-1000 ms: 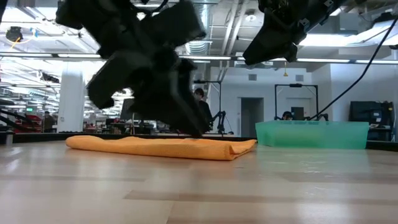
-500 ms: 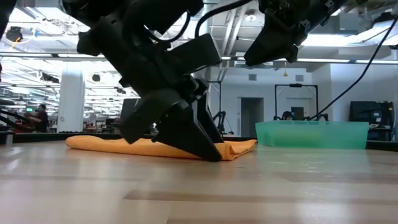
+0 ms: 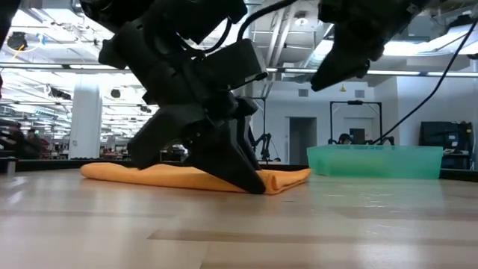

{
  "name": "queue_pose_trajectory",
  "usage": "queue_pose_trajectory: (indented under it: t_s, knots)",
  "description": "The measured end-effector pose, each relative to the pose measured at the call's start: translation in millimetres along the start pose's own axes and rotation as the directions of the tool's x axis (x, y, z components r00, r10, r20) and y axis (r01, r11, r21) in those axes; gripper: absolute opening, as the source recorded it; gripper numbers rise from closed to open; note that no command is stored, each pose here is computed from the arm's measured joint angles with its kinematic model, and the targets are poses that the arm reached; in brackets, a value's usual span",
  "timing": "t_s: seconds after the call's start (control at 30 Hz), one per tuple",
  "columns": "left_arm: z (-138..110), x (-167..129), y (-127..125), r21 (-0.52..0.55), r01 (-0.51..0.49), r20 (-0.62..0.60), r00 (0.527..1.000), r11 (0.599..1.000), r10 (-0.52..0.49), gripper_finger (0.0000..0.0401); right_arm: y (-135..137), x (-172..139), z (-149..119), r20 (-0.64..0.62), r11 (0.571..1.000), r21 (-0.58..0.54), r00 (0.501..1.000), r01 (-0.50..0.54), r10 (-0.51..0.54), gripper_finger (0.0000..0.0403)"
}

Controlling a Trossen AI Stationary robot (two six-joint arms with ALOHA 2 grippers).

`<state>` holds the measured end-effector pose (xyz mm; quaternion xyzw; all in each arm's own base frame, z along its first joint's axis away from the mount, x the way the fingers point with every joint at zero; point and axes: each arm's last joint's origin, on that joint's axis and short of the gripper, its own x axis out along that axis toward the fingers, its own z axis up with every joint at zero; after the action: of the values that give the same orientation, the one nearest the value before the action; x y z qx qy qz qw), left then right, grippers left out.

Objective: Roll microfiber towels into tight, uniform cylinder then place into a basket
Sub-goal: Fold the orange microfiber towel

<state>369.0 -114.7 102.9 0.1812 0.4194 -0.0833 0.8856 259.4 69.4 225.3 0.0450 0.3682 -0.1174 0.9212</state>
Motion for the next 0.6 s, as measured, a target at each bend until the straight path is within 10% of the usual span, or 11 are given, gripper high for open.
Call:
queue_pose_trajectory:
  t_s: [0.6]
  knots:
    - [12,-61,-40,0.093,0.054,-0.051,0.997,0.994,-0.05,0.0003,64,41,-38,0.003,0.919,-0.395,1.0,0.013,-0.012,0.0131]
